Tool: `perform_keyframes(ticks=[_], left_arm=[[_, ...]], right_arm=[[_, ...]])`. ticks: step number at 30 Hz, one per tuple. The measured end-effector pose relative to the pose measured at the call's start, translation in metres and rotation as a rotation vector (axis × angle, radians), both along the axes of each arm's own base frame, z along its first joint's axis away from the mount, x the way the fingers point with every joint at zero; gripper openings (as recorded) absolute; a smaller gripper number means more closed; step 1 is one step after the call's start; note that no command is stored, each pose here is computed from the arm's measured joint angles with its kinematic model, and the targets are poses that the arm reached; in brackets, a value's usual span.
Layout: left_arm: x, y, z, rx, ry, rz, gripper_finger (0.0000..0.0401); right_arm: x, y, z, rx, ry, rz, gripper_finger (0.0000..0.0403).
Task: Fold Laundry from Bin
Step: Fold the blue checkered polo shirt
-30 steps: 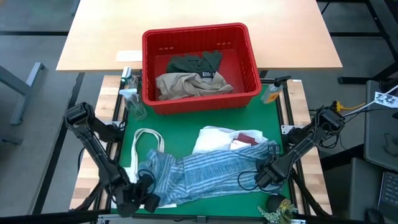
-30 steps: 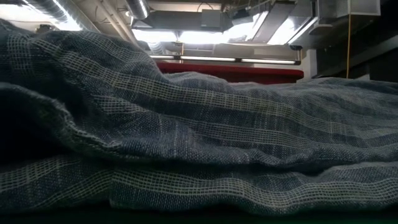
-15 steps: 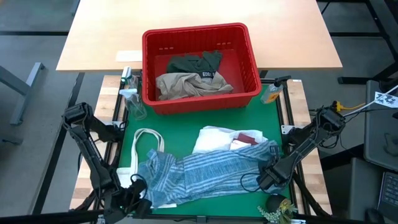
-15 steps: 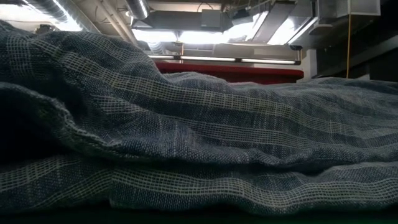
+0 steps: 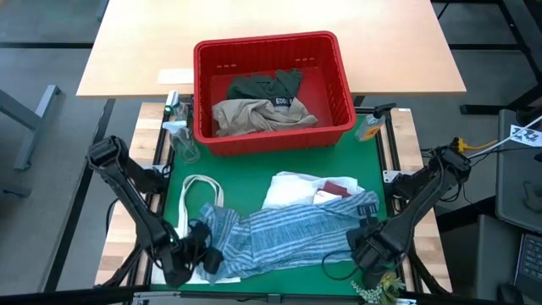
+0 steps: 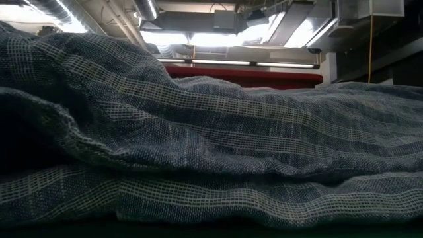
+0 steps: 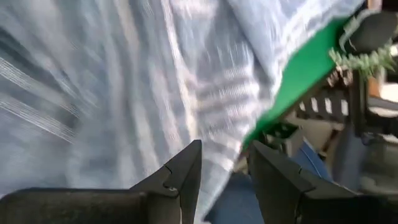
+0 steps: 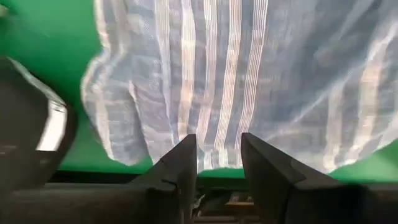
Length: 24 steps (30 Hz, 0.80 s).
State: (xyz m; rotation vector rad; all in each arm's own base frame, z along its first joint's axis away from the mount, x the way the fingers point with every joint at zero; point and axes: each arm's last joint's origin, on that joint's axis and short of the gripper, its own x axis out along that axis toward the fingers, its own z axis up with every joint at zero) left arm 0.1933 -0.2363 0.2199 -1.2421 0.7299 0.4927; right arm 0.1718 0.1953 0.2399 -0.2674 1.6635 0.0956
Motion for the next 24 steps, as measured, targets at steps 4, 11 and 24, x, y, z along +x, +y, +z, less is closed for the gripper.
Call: perform_keyframes(ticks=[4,11,24], left_arm=[[-0.011,0.021,0.016,0.056,0.04,0.014,0.0128],[-0.031,0.053,0.032,0.206,0.14,0.007,0.0128],[-0.018,0.051,0.015,0.333,0.226,-0.096,0.0128]], right_arm=[[0.004,0.004,0.01,0.032,-0.041,0.028,0.0127],[0.009,0.009,0.012,0.068,-0.094,0.032,0.0127],[0.024,0.022,0.014,0.17,-0.299,0.029,0.0127]])
